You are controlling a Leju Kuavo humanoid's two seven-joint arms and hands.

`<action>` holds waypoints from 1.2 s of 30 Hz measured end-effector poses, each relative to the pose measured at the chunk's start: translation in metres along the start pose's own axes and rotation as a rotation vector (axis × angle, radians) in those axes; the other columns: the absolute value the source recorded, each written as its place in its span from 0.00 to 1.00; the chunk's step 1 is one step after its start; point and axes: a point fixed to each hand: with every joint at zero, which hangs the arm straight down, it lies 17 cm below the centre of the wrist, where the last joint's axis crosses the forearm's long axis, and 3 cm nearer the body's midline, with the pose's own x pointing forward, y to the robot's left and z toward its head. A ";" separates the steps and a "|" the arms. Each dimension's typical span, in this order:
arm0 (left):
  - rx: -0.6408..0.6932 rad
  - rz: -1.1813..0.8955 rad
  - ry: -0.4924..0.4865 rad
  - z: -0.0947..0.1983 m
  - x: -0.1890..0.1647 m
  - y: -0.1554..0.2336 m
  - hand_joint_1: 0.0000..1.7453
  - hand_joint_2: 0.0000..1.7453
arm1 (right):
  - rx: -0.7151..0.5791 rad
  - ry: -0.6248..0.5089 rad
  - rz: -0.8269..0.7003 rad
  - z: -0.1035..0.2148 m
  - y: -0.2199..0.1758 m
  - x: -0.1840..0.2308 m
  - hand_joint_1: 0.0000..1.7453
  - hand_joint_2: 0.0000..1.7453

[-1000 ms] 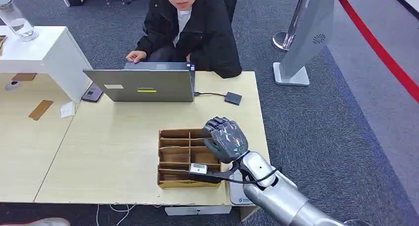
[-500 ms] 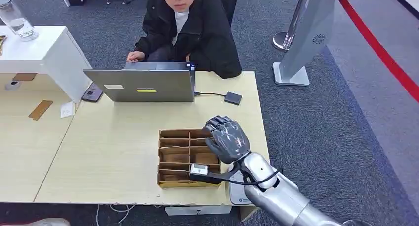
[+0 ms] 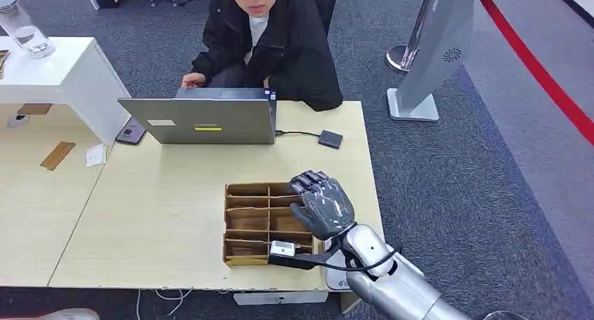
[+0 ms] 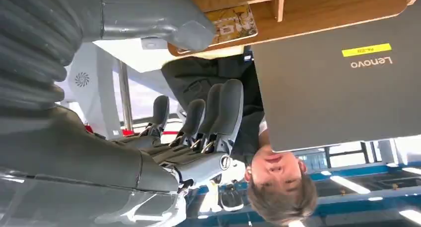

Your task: Pass the card to the sensor for recognition and then transmit it.

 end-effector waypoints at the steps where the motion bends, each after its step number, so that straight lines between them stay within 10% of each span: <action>1: -0.001 -0.002 -0.001 0.000 0.000 0.000 0.00 0.00 | 0.003 0.001 -0.001 0.001 0.001 0.000 0.43 1.00; 36: -0.041 -0.064 -0.036 0.004 0.006 -0.013 0.00 0.00 | 0.089 0.037 -0.005 0.005 0.029 -0.011 0.47 1.00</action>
